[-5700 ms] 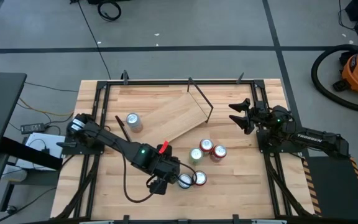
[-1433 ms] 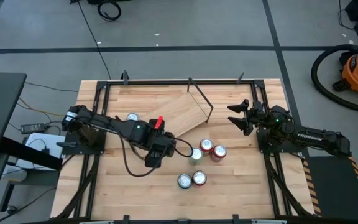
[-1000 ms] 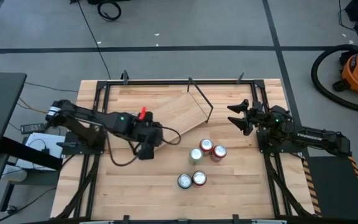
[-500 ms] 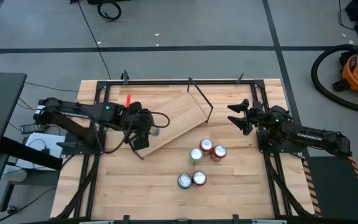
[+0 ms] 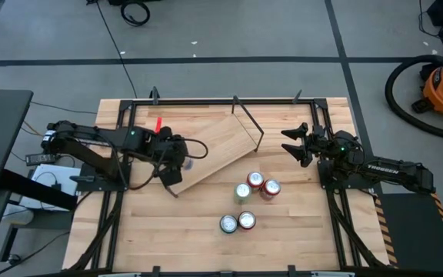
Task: Place canned beverage on shelf
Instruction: Put the blue soda can on the shelf
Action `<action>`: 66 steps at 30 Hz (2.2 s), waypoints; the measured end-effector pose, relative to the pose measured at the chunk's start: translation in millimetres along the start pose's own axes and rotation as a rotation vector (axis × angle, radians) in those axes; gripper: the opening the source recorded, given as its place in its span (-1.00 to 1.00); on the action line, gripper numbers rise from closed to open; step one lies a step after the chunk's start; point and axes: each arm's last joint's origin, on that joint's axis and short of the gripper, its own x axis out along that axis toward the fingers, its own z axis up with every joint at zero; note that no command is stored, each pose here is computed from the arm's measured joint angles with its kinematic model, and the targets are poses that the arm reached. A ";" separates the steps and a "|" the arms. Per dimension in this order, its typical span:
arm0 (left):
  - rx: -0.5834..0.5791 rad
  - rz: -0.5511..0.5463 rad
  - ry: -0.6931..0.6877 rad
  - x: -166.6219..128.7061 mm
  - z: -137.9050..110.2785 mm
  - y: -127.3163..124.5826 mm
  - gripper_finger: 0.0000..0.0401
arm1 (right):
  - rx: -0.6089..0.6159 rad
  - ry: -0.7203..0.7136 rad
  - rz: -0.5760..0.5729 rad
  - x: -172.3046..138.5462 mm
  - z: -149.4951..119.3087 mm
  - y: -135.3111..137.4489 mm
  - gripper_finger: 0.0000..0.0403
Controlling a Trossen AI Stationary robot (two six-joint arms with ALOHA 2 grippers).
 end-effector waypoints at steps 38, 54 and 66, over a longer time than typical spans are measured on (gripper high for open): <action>-0.269 -0.068 0.216 47.8 -28.3 0.4 0.25 | -0.005 -0.001 0.001 0.0 0.1 0.1 0.66; -0.232 -0.068 0.192 46.2 -29.3 -8.4 0.42 | -0.005 0.000 0.001 0.0 0.0 0.1 0.66; -0.216 -0.060 0.168 46.2 -28.0 -9.4 0.43 | -0.005 0.000 0.001 0.0 0.0 0.1 0.66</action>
